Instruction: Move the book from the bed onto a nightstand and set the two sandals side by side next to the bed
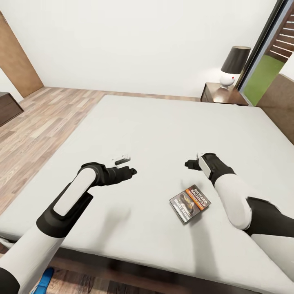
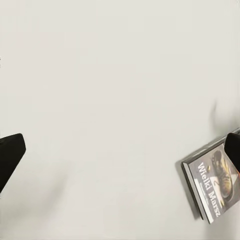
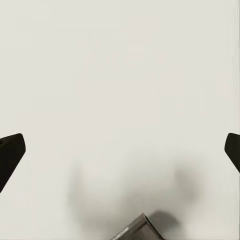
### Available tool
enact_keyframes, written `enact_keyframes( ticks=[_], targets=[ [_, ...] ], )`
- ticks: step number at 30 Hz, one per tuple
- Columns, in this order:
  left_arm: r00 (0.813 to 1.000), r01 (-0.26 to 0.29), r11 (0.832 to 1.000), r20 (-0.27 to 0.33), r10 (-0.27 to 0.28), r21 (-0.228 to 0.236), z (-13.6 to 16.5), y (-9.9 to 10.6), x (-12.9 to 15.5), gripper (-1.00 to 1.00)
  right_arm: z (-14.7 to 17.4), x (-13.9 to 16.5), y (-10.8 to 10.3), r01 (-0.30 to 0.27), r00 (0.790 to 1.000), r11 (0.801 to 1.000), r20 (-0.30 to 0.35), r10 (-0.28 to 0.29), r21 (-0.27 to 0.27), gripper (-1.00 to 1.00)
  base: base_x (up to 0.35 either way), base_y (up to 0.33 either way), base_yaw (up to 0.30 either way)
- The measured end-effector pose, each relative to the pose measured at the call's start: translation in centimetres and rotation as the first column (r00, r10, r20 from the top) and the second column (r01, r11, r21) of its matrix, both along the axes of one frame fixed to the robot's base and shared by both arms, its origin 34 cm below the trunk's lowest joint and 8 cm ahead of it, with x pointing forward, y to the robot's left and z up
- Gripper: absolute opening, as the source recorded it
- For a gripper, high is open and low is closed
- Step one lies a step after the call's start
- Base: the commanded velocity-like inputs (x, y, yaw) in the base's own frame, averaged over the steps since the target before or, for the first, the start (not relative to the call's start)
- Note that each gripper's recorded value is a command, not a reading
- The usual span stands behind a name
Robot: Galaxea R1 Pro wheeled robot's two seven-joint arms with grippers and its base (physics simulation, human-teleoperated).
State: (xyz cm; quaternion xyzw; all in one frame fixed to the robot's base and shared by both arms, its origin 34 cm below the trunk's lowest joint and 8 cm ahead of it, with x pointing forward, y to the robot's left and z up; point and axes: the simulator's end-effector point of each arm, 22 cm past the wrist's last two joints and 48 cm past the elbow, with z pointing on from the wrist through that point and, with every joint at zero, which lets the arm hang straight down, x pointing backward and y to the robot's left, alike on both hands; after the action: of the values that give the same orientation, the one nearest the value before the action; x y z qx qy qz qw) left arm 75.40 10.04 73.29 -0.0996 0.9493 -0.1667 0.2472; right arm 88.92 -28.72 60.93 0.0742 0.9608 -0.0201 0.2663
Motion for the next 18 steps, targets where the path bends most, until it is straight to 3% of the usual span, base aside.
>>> enact_keyframes(
  ticks=[18],
  targets=[
    [1.0,0.002,1.0,-0.003,-0.002,-0.008,0.0,0.1,0.1,1.0,-1.6,-0.5,-0.5,0.023,1.0,0.999,-0.003,-0.023,-0.041,1.0,0.0,0.0,0.0]
  ],
)
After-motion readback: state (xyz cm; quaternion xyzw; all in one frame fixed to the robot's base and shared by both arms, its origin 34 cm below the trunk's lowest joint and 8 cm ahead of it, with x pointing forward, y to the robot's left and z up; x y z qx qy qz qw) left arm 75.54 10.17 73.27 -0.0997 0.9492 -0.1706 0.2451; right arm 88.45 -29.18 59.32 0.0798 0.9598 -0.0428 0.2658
